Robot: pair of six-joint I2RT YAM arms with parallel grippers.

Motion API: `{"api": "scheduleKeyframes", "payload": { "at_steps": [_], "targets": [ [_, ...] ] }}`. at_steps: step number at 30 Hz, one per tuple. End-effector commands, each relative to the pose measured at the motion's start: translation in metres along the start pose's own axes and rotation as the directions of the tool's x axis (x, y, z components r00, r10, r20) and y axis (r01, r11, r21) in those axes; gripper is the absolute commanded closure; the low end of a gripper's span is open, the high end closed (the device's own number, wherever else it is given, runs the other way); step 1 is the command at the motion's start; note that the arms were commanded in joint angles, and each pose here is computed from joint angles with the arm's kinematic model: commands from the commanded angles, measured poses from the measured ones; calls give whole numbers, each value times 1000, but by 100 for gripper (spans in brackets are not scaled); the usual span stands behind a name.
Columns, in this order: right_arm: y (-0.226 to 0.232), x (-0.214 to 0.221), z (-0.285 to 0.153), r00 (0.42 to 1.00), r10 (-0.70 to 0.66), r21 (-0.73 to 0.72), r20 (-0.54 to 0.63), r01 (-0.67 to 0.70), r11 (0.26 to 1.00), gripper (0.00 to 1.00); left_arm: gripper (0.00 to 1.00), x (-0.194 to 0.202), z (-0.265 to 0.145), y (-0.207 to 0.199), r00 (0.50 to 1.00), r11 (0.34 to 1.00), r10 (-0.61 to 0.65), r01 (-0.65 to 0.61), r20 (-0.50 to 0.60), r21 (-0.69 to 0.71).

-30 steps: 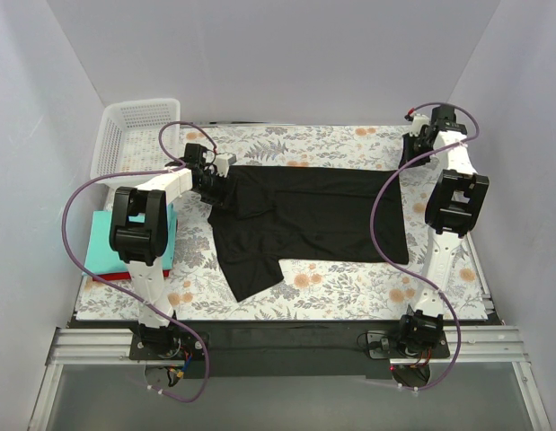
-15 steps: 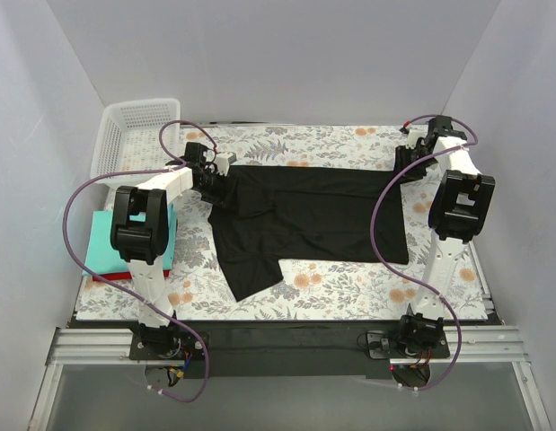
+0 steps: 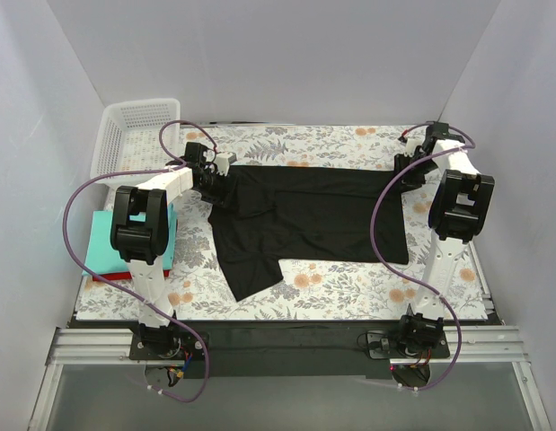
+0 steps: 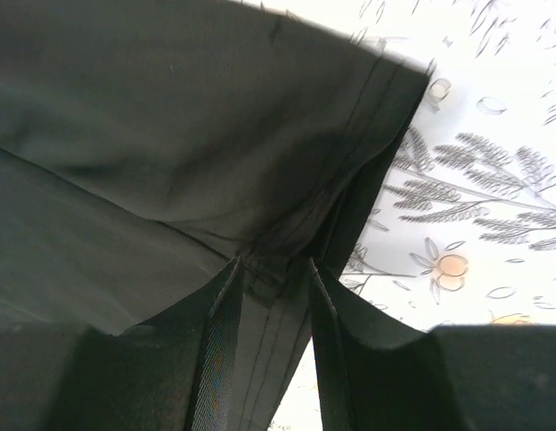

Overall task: Fold and stack the t-shirts
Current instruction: Fold the tshirt

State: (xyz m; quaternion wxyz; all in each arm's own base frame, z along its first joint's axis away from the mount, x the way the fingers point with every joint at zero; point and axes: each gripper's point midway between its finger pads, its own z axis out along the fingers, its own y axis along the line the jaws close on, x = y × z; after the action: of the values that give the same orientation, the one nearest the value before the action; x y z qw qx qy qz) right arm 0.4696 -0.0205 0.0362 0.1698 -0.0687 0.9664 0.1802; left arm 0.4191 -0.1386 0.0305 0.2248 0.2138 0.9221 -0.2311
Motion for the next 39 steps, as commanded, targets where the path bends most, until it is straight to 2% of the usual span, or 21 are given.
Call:
{"api": "scheduleKeyframes", "payload": {
  "at_steps": [1,7,10,11,14,22,30,31,34,37,39],
  "targets": [
    [8,7,-4,1000,10,-24,-18,-10,1000,59,36,7,4,4,1000,1000,2,-2,-16,-25],
    [8,11,5,999,22,-47,-40,-24,999,66,36,9,5,6,1000,999,0,-1,-20,-32],
    [5,6,4,999,14,-38,-35,-15,999,77,36,10,6,6,1000,999,-2,1,-24,-33],
    [4,1,2,1000,8,-31,-24,-9,999,85,36,10,6,7,1000,999,-3,3,-24,-34],
    [0,-8,-1,1000,-9,-11,-8,9,1000,99,37,13,8,10,999,999,-12,10,-34,-50],
    [-8,-49,-21,992,-93,52,88,88,995,99,38,21,11,15,998,997,-23,19,-60,-71],
    [-13,-15,-14,992,-125,66,1,125,990,99,38,24,13,16,997,997,-31,26,-73,-73],
    [-13,-10,-11,992,-122,61,-12,122,991,97,38,24,12,16,997,997,-33,28,-72,-71],
    [-13,-6,-7,993,-117,56,-27,118,991,80,38,22,11,14,997,997,-31,27,-69,-67],
    [-7,-10,-15,993,-122,46,-7,122,991,65,38,17,4,9,998,999,-18,16,-55,-48],
    [2,-15,-28,990,-142,31,21,142,989,59,38,11,-6,-5,999,1000,5,-5,-33,7]
  ]
}}
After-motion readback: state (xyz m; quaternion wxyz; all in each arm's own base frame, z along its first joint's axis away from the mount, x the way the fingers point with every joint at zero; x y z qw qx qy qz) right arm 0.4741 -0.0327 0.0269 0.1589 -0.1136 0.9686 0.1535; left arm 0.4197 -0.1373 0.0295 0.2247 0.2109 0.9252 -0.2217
